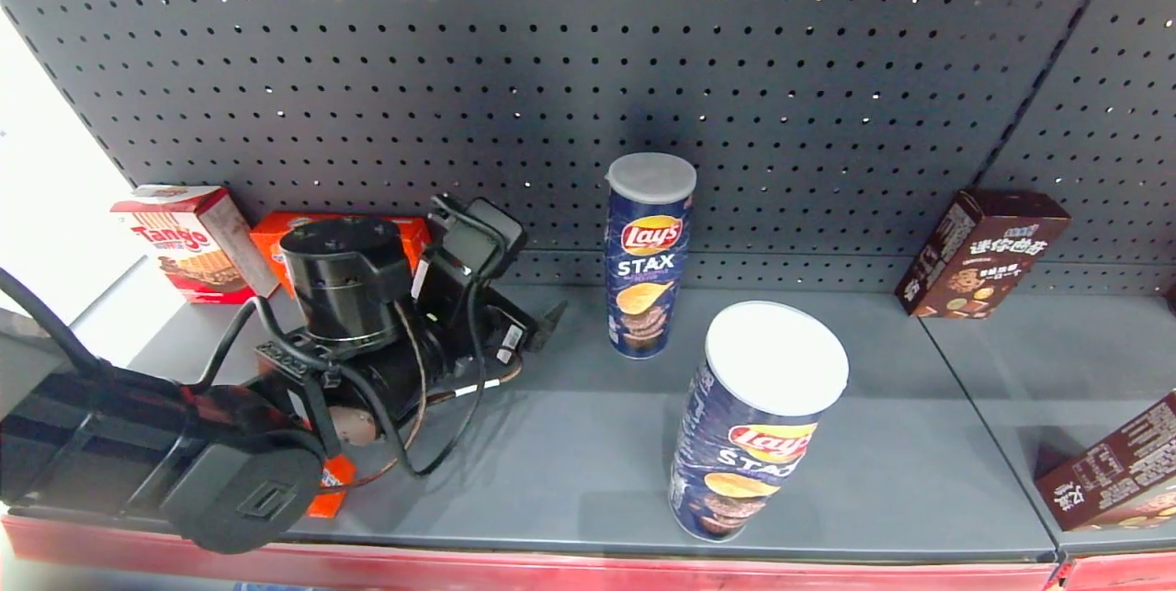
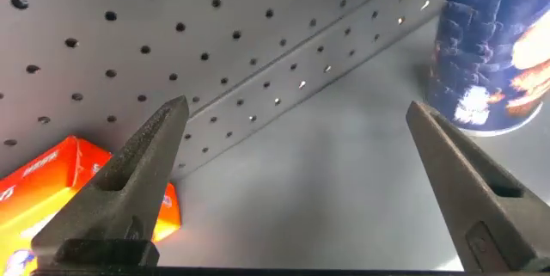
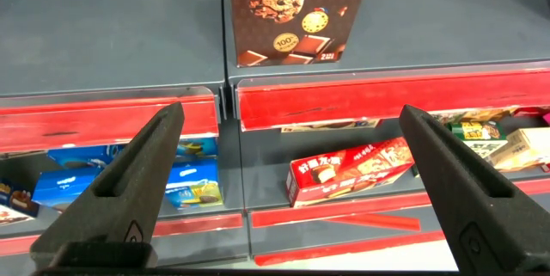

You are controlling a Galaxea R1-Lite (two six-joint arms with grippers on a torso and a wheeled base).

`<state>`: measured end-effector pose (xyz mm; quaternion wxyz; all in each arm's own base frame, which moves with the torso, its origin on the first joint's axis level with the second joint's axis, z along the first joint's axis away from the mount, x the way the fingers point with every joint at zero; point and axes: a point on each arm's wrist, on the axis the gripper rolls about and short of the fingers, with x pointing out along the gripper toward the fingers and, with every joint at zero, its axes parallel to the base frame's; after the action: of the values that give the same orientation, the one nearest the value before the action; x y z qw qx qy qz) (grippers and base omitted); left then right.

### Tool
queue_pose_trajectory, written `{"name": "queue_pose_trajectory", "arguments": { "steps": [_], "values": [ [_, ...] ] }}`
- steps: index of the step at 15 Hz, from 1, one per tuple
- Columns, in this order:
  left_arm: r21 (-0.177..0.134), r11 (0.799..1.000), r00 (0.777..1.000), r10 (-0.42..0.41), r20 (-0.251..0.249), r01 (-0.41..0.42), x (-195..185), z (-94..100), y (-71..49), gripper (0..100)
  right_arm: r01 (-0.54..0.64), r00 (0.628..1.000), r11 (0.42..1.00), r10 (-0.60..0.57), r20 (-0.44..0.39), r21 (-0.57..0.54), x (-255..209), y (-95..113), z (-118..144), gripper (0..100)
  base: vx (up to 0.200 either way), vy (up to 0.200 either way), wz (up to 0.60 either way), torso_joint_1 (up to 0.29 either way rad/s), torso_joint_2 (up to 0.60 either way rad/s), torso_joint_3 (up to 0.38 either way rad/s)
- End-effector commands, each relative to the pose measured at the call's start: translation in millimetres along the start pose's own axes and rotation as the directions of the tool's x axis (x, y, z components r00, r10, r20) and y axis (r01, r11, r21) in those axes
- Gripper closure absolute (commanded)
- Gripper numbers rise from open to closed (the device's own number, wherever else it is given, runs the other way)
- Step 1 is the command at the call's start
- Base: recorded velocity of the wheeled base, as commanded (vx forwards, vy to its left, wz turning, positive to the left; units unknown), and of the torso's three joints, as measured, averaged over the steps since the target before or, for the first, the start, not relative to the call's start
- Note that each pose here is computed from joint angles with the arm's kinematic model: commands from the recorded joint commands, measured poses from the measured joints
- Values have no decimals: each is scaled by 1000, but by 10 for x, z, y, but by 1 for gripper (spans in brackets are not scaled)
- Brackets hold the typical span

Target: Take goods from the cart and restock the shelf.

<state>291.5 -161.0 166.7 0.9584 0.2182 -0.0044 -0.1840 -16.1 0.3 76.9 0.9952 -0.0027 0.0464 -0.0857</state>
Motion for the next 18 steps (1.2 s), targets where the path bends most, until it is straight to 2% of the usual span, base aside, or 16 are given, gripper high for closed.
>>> {"name": "queue_pose_trajectory", "arguments": {
  "steps": [1,4,10,12,14,16,18],
  "values": [
    [19,1000,1000,6,-25,-6,61,-24,-139,0,0,1000,1000,0,-1,0,1,0,0,0,0,0,0,0,0,0],
    [19,999,998,50,-25,-49,257,16,-286,0,0,1000,1000,0,-1,0,1,0,0,0,0,0,0,0,0,0],
    [16,998,998,61,-14,-61,479,2,-369,0,0,1000,1000,0,-1,0,1,0,0,0,0,0,0,0,0,0],
    [11,998,998,63,5,-63,555,60,-383,0,0,1000,1000,0,-1,0,1,0,0,0,0,0,0,0,0,0],
    [9,999,998,51,23,-51,610,107,-460,0,0,1000,1000,0,-1,0,1,0,0,0,0,0,0,0,0,0],
    [13,999,999,35,19,-35,617,95,-530,0,0,1000,1000,0,-1,0,1,0,0,0,0,0,0,0,0,0],
    [12,999,999,34,21,-34,623,96,-538,0,0,1000,1000,0,-1,0,1,0,0,0,0,0,0,0,0,0]
  ]
}}
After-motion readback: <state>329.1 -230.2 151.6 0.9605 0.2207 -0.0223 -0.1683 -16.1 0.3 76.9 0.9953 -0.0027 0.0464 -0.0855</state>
